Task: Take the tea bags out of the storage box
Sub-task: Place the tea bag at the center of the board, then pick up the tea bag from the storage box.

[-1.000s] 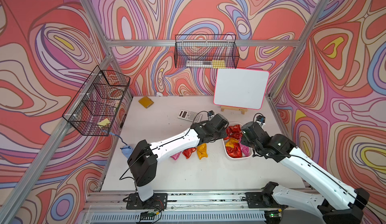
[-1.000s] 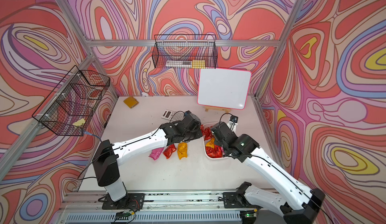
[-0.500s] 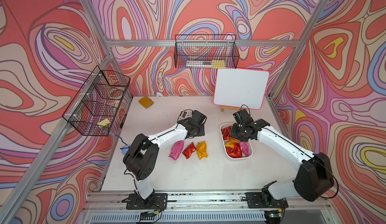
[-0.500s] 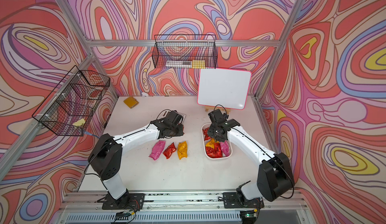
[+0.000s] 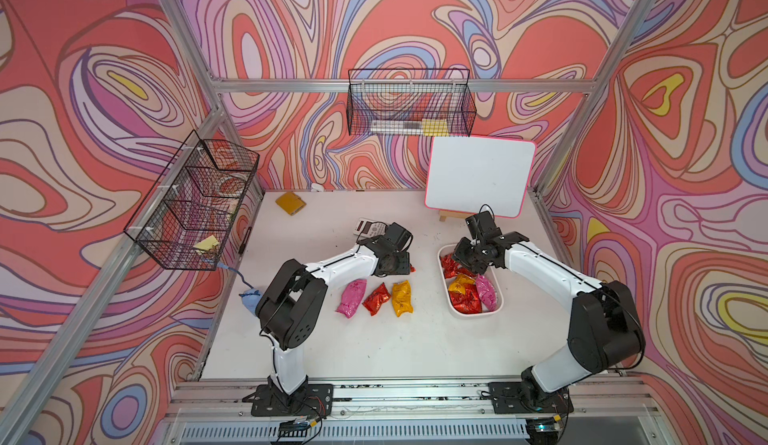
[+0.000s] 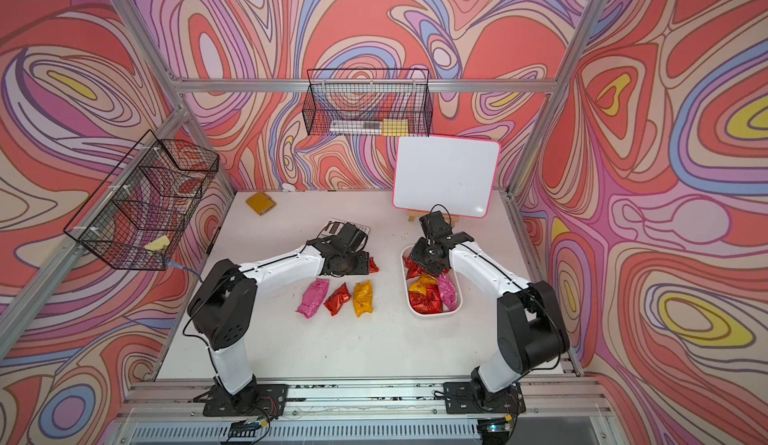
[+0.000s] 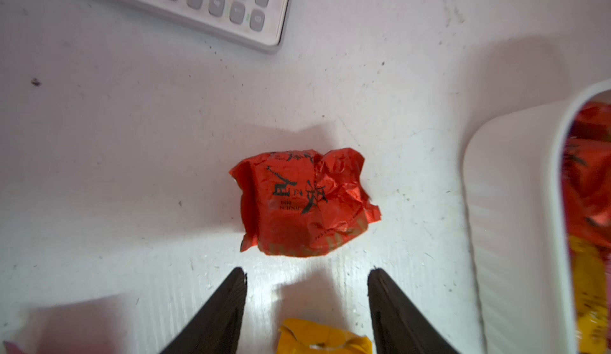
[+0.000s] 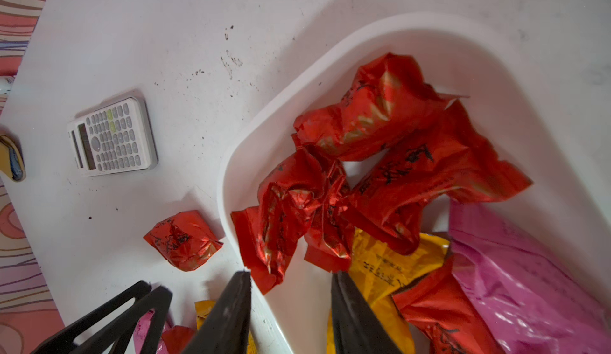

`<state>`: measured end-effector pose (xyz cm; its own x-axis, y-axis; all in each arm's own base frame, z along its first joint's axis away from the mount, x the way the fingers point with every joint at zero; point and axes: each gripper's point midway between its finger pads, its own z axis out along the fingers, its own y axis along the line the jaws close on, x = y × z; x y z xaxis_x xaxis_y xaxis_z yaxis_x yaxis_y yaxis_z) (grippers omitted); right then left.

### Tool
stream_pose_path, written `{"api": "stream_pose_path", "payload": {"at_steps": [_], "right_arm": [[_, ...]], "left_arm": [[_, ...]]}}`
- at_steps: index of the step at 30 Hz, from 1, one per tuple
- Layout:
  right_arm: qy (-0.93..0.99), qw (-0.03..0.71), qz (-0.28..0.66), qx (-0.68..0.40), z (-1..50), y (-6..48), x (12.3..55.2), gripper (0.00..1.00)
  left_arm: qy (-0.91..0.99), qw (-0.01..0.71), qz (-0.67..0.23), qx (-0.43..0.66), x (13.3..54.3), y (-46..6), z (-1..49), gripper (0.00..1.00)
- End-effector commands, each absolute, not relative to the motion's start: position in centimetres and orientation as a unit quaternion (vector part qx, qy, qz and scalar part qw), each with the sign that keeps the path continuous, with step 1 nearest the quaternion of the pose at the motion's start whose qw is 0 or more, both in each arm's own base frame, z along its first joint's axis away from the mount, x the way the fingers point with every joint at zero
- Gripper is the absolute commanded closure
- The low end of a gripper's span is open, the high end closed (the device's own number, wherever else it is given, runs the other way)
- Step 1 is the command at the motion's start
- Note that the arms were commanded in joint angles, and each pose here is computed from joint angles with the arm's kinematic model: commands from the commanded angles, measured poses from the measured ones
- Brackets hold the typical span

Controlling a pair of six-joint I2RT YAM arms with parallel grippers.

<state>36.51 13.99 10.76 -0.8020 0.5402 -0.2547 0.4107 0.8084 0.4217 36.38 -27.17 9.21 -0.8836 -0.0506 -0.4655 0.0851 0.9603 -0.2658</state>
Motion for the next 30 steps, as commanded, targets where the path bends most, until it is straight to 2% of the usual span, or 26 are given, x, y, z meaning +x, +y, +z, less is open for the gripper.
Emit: {"api": "stream_pose_path", "payload": {"at_steps": [1, 5, 11, 18, 24, 30], "right_arm": [[0.926, 0.192, 0.205, 0.254, 11.1, 14.8, 38.1, 0.59], [0.927, 0.186, 0.207, 0.252, 10.1, 15.1, 38.6, 0.63], [0.93, 0.175, 0.215, 0.241, 8.8, 15.8, 39.5, 0.74], [0.933, 0.172, 0.214, 0.232, 8.8, 15.7, 38.9, 0.93], [0.937, 0.182, 0.196, 0.223, 10.8, 14.2, 36.3, 0.98], [0.942, 0.21, 0.194, 0.174, 14.5, 14.0, 34.2, 1.0]], "left_arm": [[0.931, 0.308, -0.191, -0.036, 36.7, -26.6, 15.6, 0.37], [0.911, 0.328, -0.232, -0.089, 35.3, -25.4, 18.4, 0.39], [0.898, 0.319, -0.261, -0.155, 32.6, -23.1, 18.3, 0.41], [0.894, 0.326, -0.248, -0.182, 31.2, -21.0, 18.1, 0.43], [0.89, 0.335, -0.241, -0.196, 31.1, -20.2, 18.4, 0.43], [0.888, 0.312, -0.231, -0.247, 30.6, -18.5, 16.2, 0.44]]}}
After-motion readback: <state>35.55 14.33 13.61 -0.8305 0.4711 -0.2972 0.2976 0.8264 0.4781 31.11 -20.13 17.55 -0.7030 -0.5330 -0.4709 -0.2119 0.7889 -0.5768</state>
